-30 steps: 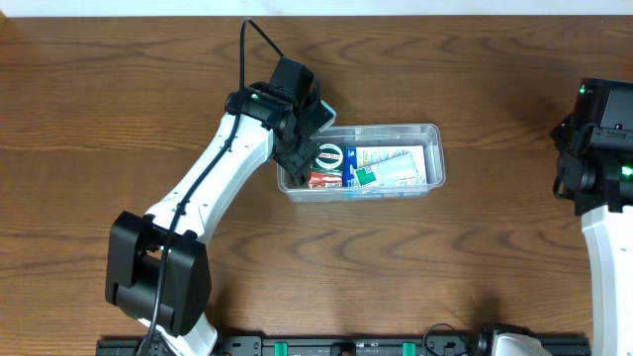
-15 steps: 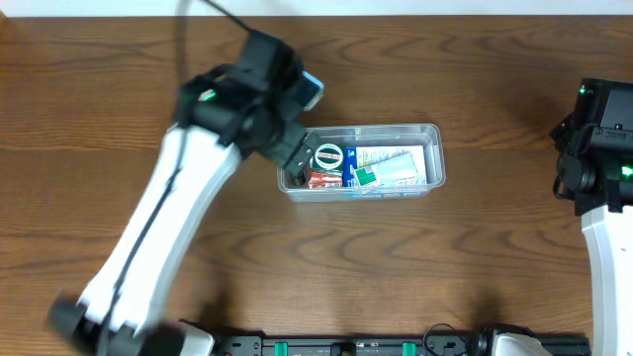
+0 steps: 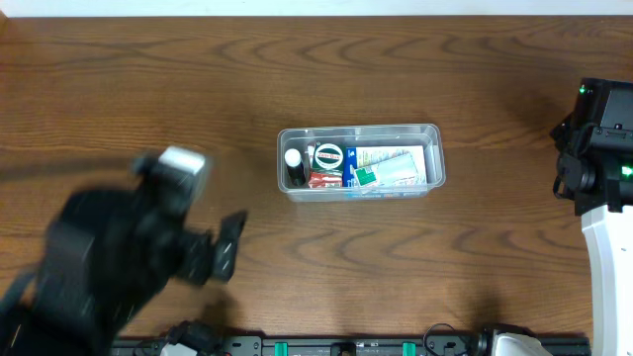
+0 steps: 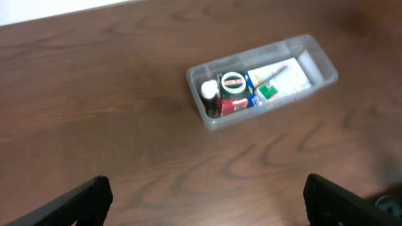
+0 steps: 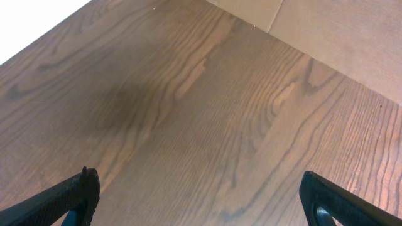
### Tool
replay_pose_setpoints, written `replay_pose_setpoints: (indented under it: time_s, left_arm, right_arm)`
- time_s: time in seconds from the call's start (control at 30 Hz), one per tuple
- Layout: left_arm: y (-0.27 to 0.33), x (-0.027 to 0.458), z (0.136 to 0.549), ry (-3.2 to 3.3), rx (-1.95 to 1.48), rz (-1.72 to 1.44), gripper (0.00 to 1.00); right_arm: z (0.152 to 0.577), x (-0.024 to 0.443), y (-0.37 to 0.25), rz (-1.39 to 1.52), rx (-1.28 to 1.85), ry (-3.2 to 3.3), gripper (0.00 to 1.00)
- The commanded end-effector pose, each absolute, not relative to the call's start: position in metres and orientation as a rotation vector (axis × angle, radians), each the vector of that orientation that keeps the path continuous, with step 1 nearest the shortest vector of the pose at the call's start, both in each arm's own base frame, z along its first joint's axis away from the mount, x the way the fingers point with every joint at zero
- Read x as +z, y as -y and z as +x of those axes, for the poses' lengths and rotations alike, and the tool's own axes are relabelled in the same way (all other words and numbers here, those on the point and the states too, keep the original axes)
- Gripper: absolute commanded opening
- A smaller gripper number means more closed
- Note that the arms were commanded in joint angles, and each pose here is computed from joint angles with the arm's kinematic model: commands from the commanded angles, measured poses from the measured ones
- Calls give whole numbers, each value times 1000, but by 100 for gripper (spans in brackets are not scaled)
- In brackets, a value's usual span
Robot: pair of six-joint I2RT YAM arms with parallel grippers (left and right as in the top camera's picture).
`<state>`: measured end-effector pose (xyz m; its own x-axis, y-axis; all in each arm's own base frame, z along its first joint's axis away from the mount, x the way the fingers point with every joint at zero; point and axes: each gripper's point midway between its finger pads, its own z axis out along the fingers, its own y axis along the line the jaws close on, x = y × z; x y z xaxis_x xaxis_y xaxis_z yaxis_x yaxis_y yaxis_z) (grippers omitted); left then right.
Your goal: Pack container
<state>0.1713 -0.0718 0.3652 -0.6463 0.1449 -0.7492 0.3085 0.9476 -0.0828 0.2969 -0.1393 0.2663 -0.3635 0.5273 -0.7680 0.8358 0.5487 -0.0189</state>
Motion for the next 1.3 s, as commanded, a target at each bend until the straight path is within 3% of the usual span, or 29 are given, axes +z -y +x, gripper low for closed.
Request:
replay_pose_setpoints:
  time_s: [0.0, 0.2, 0.4, 0.6, 0.97, 1.27]
  left_arm:
    - [45, 346, 158, -2257, -229, 78, 98]
    - [35, 294, 145, -2188, -373, -226, 98]
    - [40, 223, 155, -2224, -562, -802, 98]
    - [40, 178, 152, -2310, -515, -942, 98]
    - [-1, 163, 163, -2194, -216, -988, 98]
    - [33, 178, 219, -2027, -315, -422, 98]
  right_arm:
    - [295, 267, 143, 1091, -560, -2052, 99]
    - [295, 267, 143, 1091, -560, -2052, 99]
    - [295, 267, 143, 1091, -560, -2052, 99]
    - [295, 267, 143, 1091, -560, -2052, 99]
    - [295, 267, 143, 1091, -560, -2052, 99]
    - [295, 267, 143, 1091, -560, -2052, 99]
